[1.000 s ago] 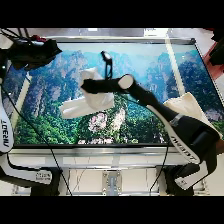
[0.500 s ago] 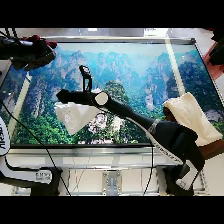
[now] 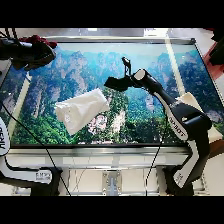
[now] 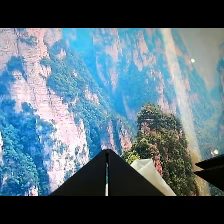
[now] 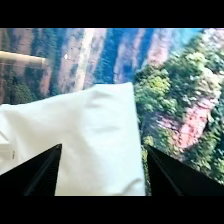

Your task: Fold the shirts.

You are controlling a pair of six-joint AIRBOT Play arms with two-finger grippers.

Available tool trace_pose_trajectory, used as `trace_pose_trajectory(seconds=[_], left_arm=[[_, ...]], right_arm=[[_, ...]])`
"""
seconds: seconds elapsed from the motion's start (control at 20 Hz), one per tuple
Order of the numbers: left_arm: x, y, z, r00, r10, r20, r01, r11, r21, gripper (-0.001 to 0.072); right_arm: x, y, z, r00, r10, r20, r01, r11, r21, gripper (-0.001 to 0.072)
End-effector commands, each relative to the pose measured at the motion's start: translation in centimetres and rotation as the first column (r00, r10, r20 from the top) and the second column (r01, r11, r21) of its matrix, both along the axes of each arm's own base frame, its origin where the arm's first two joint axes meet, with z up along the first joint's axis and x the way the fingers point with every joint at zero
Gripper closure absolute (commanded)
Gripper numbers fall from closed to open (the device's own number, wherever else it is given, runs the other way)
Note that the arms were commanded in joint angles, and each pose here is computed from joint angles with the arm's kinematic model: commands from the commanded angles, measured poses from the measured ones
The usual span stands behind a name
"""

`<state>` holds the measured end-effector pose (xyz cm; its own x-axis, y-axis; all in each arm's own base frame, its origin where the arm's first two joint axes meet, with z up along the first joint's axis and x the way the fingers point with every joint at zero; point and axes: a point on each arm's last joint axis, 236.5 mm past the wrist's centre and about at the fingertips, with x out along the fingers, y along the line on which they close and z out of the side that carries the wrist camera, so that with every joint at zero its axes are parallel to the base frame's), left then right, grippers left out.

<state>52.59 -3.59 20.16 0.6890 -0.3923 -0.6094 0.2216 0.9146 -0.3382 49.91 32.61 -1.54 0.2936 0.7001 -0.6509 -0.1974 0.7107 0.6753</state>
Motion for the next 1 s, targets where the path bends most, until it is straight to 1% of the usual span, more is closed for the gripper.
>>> trace_pose_trajectory(seconds=[0.0,0.05,0.25,0.4,0.55,0.6,0.65,0.7,0.75,0.8,0.85,0.95], left_arm=[[0.3,0.1,0.3,1.000,0.008,0.017,-0.008,1.000,-0.001,0.0696],[0.3,0.1,0.4,1.000,0.009,0.018,-0.009,1.000,-0.001,0.0697],[0.8,0.4,0.8,0.999,0.022,0.043,-0.022,1.000,0.000,0.0697],[0.8,0.4,0.8,0.999,0.023,0.046,-0.023,1.000,0.000,0.0697],[0.7,0.3,0.8,0.999,0.020,0.042,-0.020,1.000,0.000,0.0697],[0.7,0.3,0.7,0.999,0.019,0.039,-0.019,1.000,0.001,0.0697],[0.6,0.3,0.6,0.999,0.015,0.033,-0.015,1.000,0.001,0.0697],[0.4,0.2,0.5,1.000,0.010,0.025,-0.010,1.000,0.002,0.0697],[0.2,0.1,0.3,1.000,0.003,0.014,-0.003,1.000,0.003,0.0697],[0.0,0.0,0.1,1.000,-0.003,0.006,0.003,1.000,0.006,0.0697],[-0.1,0.0,0.0,1.000,-0.013,0.003,0.013,1.000,0.012,0.0697],[-0.2,-0.1,-0.1,1.000,-0.018,-0.001,0.018,1.000,0.015,0.0697]], right_arm=[[-0.6,-1.5,-4.4,0.982,-0.007,-0.187,0.022,0.997,0.074,0.0049],[-0.8,-0.6,-5.2,0.979,0.010,-0.204,0.014,0.994,0.112,0.0035],[-2.3,3.3,-6.9,0.968,0.074,-0.240,-0.017,0.973,0.232,0.0034],[-3.5,5.7,-6.6,0.969,0.114,-0.220,-0.057,0.966,0.251,0.0036],[-6.1,8.1,-6.0,0.955,0.200,-0.221,-0.135,0.951,0.279,0.0046],[-6.7,8.8,-5.8,0.951,0.214,-0.224,-0.145,0.946,0.288,0.0097],[-6.9,9.3,-5.8,0.952,0.219,-0.212,-0.153,0.945,0.290,0.0190],[-6.7,9.5,-5.7,0.959,0.221,-0.178,-0.165,0.944,0.285,0.0410],[-6.3,9.7,-5.3,0.964,0.217,-0.153,-0.164,0.940,0.300,0.0670],[-5.8,9.9,-4.4,0.968,0.217,-0.126,-0.166,0.932,0.323,0.0686],[-4.9,9.5,-3.3,0.973,0.207,-0.106,-0.162,0.929,0.334,0.0687],[-1.6,7.0,0.0,0.987,0.159,-0.032,-0.139,0.935,0.327,0.0688]])
